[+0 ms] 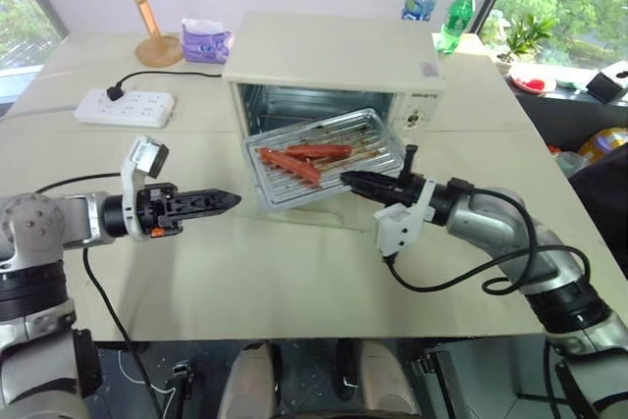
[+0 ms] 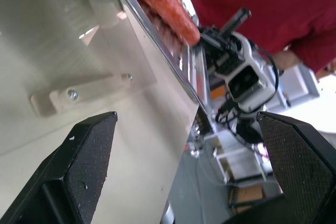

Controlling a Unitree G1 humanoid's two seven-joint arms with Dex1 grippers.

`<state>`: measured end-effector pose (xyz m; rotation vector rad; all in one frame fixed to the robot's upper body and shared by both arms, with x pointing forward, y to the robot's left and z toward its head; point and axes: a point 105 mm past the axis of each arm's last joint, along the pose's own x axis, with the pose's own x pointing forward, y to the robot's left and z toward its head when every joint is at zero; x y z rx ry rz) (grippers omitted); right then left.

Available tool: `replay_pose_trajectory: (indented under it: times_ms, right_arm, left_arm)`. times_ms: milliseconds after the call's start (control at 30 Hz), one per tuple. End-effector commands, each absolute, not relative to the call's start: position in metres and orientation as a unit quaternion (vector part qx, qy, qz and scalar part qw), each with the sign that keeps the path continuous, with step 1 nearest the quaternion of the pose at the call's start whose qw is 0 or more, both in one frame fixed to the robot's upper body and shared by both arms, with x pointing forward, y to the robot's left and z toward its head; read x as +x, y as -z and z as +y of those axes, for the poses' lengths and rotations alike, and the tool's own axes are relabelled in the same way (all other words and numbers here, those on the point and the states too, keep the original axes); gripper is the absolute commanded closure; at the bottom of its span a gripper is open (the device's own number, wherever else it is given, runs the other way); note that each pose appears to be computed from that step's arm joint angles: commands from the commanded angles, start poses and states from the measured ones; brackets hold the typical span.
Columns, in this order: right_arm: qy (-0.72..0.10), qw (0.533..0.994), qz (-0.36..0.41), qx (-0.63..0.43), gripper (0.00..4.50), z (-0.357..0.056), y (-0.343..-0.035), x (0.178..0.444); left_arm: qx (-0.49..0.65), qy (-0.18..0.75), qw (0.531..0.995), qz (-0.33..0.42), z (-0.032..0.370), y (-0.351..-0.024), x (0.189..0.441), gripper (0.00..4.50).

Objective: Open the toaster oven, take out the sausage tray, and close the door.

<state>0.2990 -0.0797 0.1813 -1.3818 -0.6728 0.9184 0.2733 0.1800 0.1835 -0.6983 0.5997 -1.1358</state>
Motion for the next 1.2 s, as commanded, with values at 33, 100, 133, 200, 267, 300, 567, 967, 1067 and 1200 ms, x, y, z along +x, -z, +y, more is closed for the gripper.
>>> replay_pose_trajectory:
  times_ms: [33,100,133,200,267,300,567,967,1067,1200]
  right_arm:
    - [-0.404,0.624,-0.329,-0.582,4.47,-0.069,-0.195,0.291]
    - [-0.410,0.622,-0.329,-0.579,4.47,-0.067,-0.193,0.289]
    - [-0.412,0.623,-0.329,-0.577,4.47,-0.067,-0.192,0.287]
    - [-0.415,0.625,-0.330,-0.574,4.47,-0.066,-0.192,0.284]
    - [-0.414,0.627,-0.331,-0.572,4.47,-0.065,-0.192,0.284]
    - [-0.413,0.626,-0.332,-0.572,4.47,-0.065,-0.193,0.284]
    - [-0.408,0.623,-0.352,-0.566,4.47,-0.054,-0.197,0.283]
    - [-0.420,0.597,-0.352,-0.586,4.47,-0.052,-0.183,0.282]
    - [-0.420,0.596,-0.354,-0.586,4.47,-0.051,-0.182,0.281]
    - [-0.419,0.596,-0.354,-0.587,4.50,-0.051,-0.182,0.282]
  left_arm:
    - [-0.319,0.528,0.744,0.257,0.177,-0.193,0.269,0.00]
    - [-0.321,0.531,0.739,0.261,0.175,-0.192,0.266,0.00]
    - [-0.321,0.532,0.738,0.264,0.174,-0.192,0.265,0.00]
    - [-0.322,0.533,0.735,0.268,0.171,-0.191,0.263,0.00]
    - [-0.327,0.535,0.730,0.271,0.169,-0.191,0.262,0.00]
    - [-0.329,0.535,0.729,0.272,0.169,-0.191,0.262,0.00]
    - [-0.378,0.512,0.717,0.284,0.158,-0.176,0.272,0.00]
    - [-0.386,0.520,0.705,0.291,0.141,-0.174,0.266,0.00]
    - [-0.389,0.512,0.705,0.297,0.140,-0.171,0.265,0.00]
    - [-0.394,0.510,0.704,0.299,0.138,-0.172,0.263,1.26]
